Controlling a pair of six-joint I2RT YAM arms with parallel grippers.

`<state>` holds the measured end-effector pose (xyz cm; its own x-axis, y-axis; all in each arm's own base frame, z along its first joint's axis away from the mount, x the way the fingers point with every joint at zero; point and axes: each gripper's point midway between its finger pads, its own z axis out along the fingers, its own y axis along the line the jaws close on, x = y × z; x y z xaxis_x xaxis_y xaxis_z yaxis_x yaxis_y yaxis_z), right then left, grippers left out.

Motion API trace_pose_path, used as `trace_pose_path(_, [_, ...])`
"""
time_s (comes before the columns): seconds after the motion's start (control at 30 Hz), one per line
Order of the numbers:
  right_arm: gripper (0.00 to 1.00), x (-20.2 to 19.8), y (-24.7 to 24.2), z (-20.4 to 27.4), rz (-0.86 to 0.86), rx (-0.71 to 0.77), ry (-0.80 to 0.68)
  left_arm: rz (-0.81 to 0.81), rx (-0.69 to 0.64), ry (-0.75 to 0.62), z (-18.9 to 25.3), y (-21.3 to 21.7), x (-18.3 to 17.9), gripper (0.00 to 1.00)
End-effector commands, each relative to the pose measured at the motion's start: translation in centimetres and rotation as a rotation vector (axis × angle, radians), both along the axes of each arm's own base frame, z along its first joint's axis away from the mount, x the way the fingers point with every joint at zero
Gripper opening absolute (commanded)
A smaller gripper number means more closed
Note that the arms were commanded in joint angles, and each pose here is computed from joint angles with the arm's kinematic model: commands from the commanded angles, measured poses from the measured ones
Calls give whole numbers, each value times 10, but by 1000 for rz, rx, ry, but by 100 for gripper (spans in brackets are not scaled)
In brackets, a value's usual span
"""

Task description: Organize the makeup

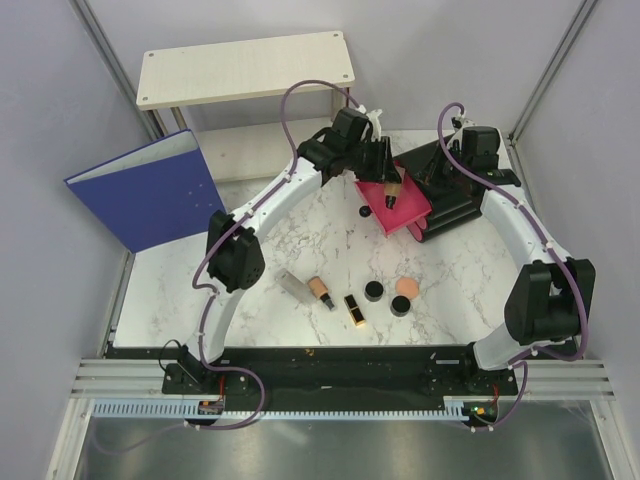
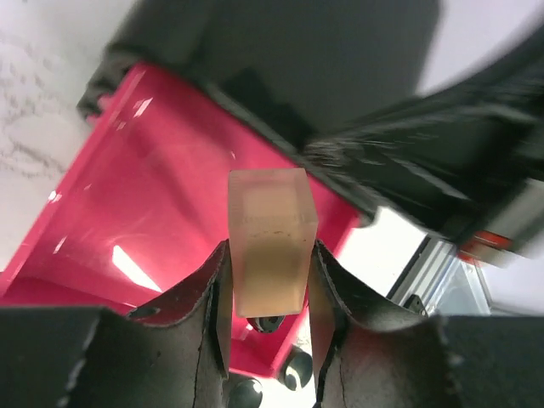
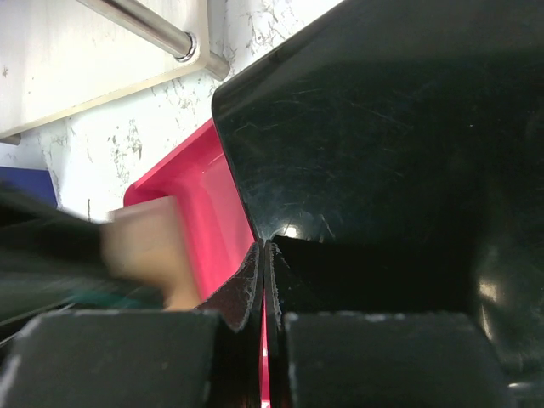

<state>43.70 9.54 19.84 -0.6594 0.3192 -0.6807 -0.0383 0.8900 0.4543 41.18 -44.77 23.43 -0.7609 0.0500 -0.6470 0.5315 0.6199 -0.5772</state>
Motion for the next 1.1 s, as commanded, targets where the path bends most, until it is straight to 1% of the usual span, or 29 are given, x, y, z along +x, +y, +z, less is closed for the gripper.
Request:
trace_pose_path(0.0, [0,-95,-27,-117,-12,-166,519,9,-78,88,-10,-13,-1,2])
trace_pose_path(0.13, [0,-97,-29,-117,-15,-177,522,21,-45,86,-27,-8,0,5])
trace_pose_path(0.23, [0,-97,-29,-117,-14,-177,521,20,-42,77,-28,-8,1,14])
trace_pose_path(0.27, [0,-97,-29,-117,-13,-176,522,18,-44,74,-27,-9,2,21])
trace_pose_path(0.33, [0,-97,-29,-117,-12,-175,522,9,-46,64,-25,-10,1,29])
trace_pose_path(0.37, [0,-97,-28,-117,-11,-177,523,6,-44,63,-25,-10,1,37])
trace_pose_path(0.47, [0,-95,-29,-116,-15,-176,519,-6,-42,49,-23,-9,0,50])
trace_pose_path(0.57, [0,-94,-28,-115,-15,-176,518,-28,-47,26,-17,-9,0,52])
trace_pose_path(0.7, [0,-92,-28,-112,-22,-169,511,-42,-57,-41,6,-6,-1,54])
trace_pose_path(0.73, [0,-91,-28,-109,-22,-170,503,-39,-68,-67,20,-3,-2,55])
trace_pose_path(0.83, [0,-85,-30,-101,-33,-177,478,-41,-70,-128,40,3,-4,58])
trace_pose_path(0.97, [0,-76,-32,-88,-43,-187,440,-54,-86,-244,87,18,-14,63])
trace_pose_path(1.0, [0,-71,-32,-79,-47,-189,416,-62,-75,-279,94,23,-17,64])
trace_pose_path(1.03, [0,-70,-36,-75,-61,-205,409,-62,-54,-285,92,29,-18,66])
trace_pose_path(1.07, [0,-68,-38,-71,-70,-215,397,-48,-47,-326,108,40,-23,67])
